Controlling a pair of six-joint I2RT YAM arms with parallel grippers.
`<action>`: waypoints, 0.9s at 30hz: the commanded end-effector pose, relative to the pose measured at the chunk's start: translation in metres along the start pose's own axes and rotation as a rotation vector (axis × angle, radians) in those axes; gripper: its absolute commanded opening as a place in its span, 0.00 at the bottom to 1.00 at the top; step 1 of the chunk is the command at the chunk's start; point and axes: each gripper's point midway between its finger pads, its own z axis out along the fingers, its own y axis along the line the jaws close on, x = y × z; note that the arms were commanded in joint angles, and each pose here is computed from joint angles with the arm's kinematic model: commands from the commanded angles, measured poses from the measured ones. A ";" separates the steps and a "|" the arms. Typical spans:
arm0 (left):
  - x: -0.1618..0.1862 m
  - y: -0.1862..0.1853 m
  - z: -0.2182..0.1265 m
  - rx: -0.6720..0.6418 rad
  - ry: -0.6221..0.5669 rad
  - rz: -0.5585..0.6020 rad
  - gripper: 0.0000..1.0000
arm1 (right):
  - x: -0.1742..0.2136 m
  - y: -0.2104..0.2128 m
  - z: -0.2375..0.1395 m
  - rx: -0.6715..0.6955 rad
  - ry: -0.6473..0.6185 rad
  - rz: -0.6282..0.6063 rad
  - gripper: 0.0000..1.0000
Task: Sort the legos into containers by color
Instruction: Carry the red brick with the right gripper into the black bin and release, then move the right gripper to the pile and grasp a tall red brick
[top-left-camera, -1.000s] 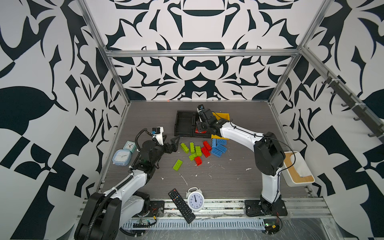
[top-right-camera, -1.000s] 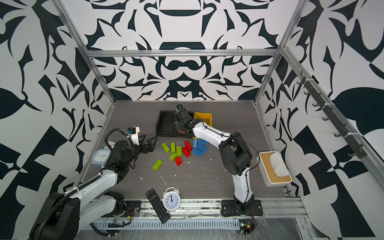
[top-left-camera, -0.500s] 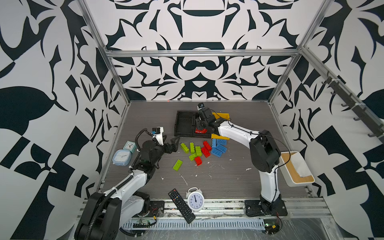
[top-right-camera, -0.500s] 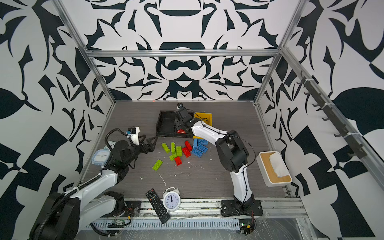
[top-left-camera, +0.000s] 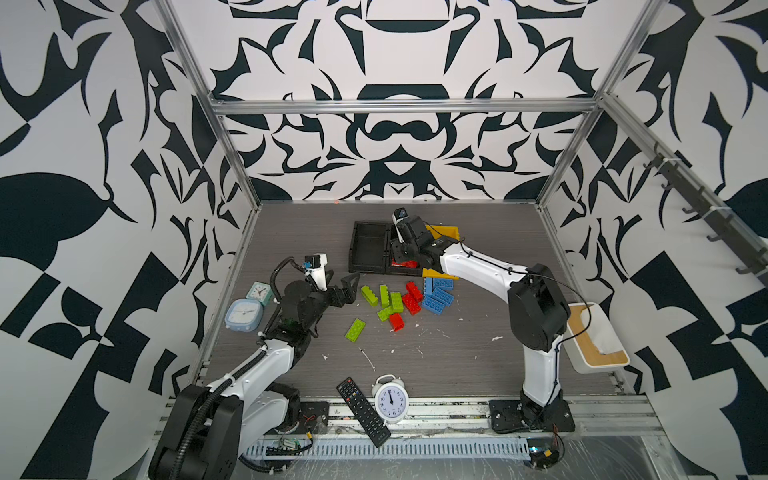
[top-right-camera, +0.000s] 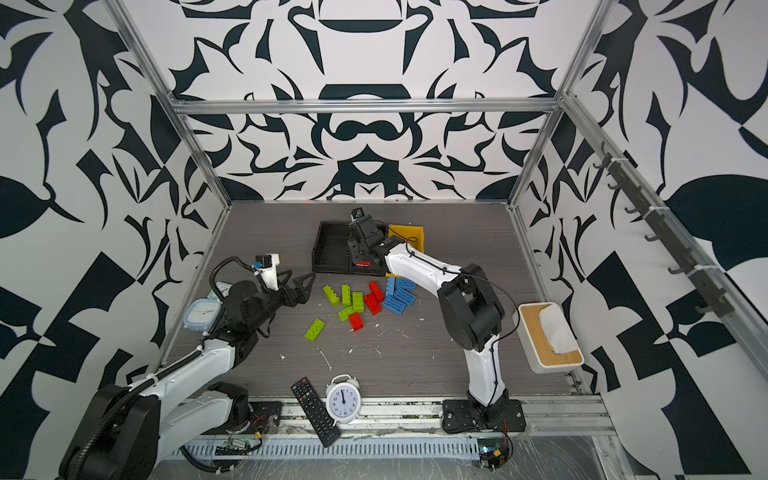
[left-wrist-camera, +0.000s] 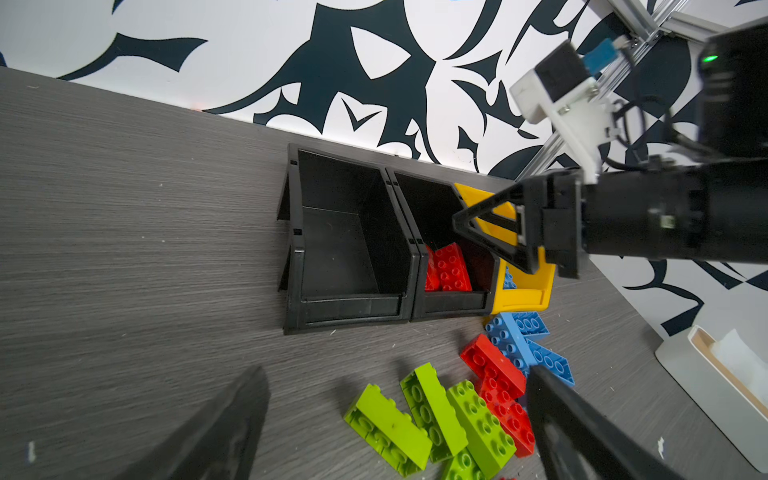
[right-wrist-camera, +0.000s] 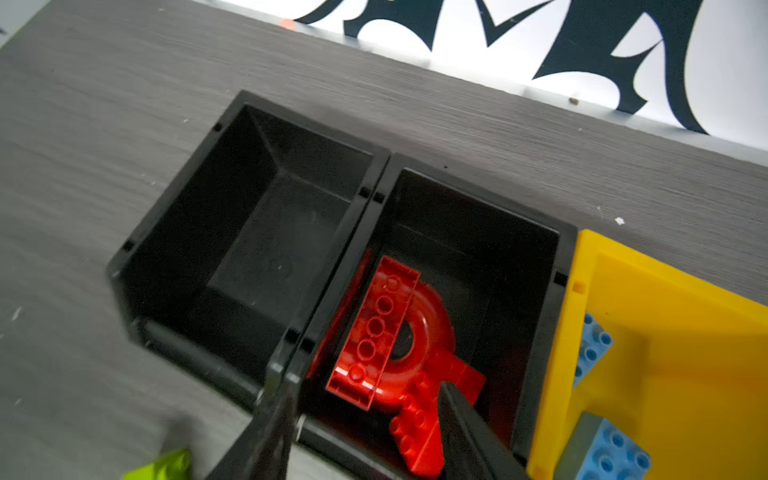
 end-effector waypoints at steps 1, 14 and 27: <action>-0.005 -0.005 -0.002 0.023 -0.019 -0.002 0.99 | 0.015 0.034 -0.044 -0.128 0.060 -0.076 0.58; -0.004 -0.004 -0.002 0.015 -0.018 -0.007 0.99 | 0.116 0.057 -0.098 -0.123 0.294 -0.041 0.60; -0.005 -0.003 -0.004 0.006 -0.029 -0.012 0.99 | 0.148 0.072 -0.090 -0.135 0.374 -0.077 0.60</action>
